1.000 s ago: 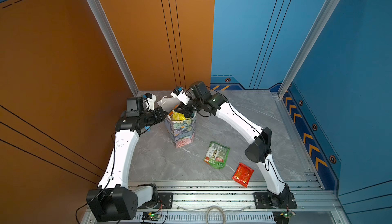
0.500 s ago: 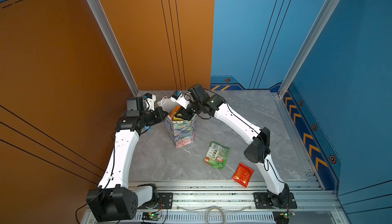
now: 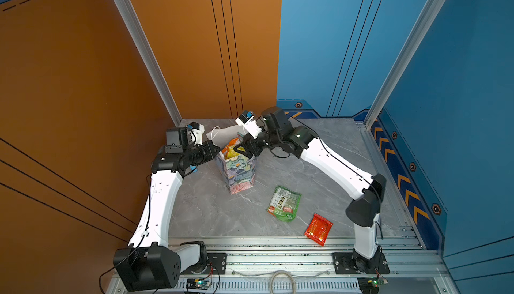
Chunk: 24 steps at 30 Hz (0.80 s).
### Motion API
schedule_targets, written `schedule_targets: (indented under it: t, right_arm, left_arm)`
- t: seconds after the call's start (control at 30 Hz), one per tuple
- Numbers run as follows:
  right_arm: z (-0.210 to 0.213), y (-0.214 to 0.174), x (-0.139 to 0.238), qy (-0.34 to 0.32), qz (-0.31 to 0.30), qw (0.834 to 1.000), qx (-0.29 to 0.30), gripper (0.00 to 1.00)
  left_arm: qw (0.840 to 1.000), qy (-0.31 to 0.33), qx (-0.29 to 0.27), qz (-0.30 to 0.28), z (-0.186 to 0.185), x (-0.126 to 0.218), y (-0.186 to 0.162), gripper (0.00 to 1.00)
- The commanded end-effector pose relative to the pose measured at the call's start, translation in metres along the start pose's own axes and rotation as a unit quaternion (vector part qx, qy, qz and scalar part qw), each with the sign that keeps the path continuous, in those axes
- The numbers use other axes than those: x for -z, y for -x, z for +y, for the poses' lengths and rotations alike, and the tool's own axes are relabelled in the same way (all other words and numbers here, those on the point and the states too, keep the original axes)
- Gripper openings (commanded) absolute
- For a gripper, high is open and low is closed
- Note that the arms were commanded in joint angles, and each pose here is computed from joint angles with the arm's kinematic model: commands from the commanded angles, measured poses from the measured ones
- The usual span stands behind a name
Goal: Place the snacks into the paper bag
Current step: 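Withdraw the right gripper from the paper bag toward the red pack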
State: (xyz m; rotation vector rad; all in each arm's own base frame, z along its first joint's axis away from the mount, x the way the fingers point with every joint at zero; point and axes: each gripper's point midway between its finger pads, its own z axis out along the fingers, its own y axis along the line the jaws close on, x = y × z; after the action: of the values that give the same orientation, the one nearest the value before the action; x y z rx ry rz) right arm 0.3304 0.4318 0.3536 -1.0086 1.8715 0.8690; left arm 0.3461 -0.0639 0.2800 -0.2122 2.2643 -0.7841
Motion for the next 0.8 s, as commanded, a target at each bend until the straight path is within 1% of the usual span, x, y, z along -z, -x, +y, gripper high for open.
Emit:
schedule_targets:
  t: [0.0, 0.03, 0.13, 0.17, 0.23, 0.27, 0.3, 0.37, 0.43, 0.47, 0.53, 0.6, 0.63, 0.73, 0.77]
  right_arm:
    - [-0.017, 0.037, 0.045, -0.067, -0.098, 0.992, -0.031, 0.76]
    - [-0.023, 0.035, 0.056, -0.084, -0.107, 0.990, -0.041, 0.78]
    - [-0.050, -0.002, 0.075, -0.140, -0.097, 0.981, -0.092, 0.81]
    - [-0.060, -0.015, 0.083, -0.161, -0.093, 0.976, -0.112, 0.82]
    - [-0.075, -0.049, 0.097, -0.196, -0.076, 0.962, -0.173, 0.82]
    - [-0.093, -0.069, 0.110, -0.223, -0.068, 0.950, -0.210, 0.82]
    - [-0.101, -0.093, 0.118, -0.237, -0.054, 0.938, -0.246, 0.82]
    - [-0.111, -0.140, 0.134, -0.275, -0.023, 0.912, -0.303, 0.81]
    - [-0.114, -0.192, 0.151, -0.316, 0.014, 0.881, -0.351, 0.81]
    - [-0.113, -0.213, 0.159, -0.333, 0.028, 0.868, -0.368, 0.81]
    - [-0.108, -0.259, 0.174, -0.363, 0.055, 0.834, -0.412, 0.81]
    - [-0.098, -0.294, 0.181, -0.371, 0.070, 0.810, -0.449, 0.80]
    - [-0.092, -0.312, 0.184, -0.377, 0.078, 0.794, -0.470, 0.80]
    - [-0.076, -0.352, 0.193, -0.398, 0.096, 0.760, -0.505, 0.81]
    - [-0.072, -0.362, 0.194, -0.403, 0.101, 0.751, -0.513, 0.82]
  left_arm:
    - [1.000, -0.016, -0.006, -0.008, -0.007, 0.003, 0.005, 0.00]
    - [1.000, -0.016, -0.006, -0.007, -0.008, 0.003, 0.004, 0.00]
    - [1.000, -0.017, -0.006, -0.009, -0.008, 0.004, 0.004, 0.00]
    - [1.000, -0.017, -0.006, -0.009, -0.007, 0.004, 0.005, 0.00]
    - [1.000, -0.017, -0.006, -0.010, -0.007, 0.005, 0.004, 0.00]
    - [1.000, -0.017, -0.006, -0.010, -0.007, 0.005, 0.004, 0.00]
    - [1.000, -0.017, -0.006, -0.010, -0.007, 0.005, 0.004, 0.00]
    - [1.000, -0.018, -0.006, -0.010, -0.007, 0.006, 0.004, 0.00]
    - [1.000, -0.018, -0.007, -0.010, -0.007, 0.006, 0.004, 0.00]
    - [1.000, -0.018, -0.006, -0.009, -0.007, 0.005, 0.004, 0.00]
    - [1.000, -0.018, -0.006, -0.008, -0.006, 0.004, 0.003, 0.00]
    - [1.000, -0.018, -0.006, -0.008, -0.005, 0.003, 0.003, 0.00]
    - [1.000, -0.019, -0.004, -0.006, -0.005, 0.003, 0.002, 0.00]
    - [1.000, -0.020, -0.004, -0.006, -0.005, 0.002, 0.002, 0.00]
    - [1.000, -0.020, -0.005, -0.006, -0.005, 0.002, 0.002, 0.00]
